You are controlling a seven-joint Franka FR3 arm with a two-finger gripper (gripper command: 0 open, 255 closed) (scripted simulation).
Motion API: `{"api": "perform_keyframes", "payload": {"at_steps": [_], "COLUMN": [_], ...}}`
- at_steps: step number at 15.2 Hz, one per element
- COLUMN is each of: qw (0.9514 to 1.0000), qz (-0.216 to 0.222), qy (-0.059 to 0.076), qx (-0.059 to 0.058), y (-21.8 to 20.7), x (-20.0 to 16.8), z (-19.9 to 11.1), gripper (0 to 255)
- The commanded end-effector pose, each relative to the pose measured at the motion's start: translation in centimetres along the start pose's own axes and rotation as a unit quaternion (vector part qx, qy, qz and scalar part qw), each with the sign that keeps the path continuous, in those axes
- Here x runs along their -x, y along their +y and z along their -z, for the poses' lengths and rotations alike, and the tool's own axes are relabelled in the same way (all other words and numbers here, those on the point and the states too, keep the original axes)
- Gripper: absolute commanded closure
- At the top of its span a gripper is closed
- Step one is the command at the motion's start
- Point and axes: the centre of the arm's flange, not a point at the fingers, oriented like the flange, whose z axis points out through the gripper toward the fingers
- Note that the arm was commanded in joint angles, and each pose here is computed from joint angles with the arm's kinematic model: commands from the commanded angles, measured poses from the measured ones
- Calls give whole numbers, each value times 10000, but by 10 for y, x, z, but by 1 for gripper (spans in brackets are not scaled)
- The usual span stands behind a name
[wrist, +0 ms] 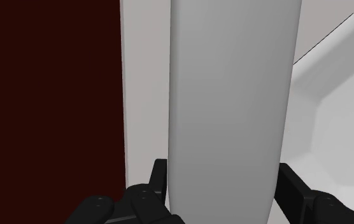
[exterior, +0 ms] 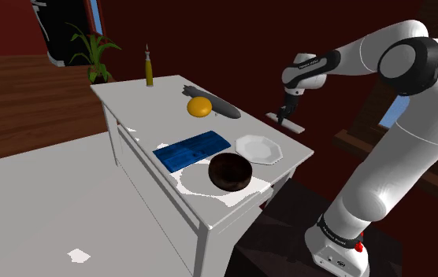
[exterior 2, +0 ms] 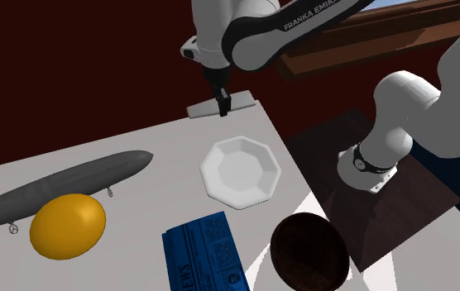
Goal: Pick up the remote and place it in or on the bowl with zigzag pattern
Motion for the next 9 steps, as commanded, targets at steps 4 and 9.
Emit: {"api": "perform_keyframes", "payload": {"at_steps": [4, 9], "qw": [10000, 10000], "qz": [0, 0], "qy": [-1, -1], "qx": [1, 1], "y": [0, -13], "x": [0, 2], "z": [26, 46], "gripper": [255, 255]}}
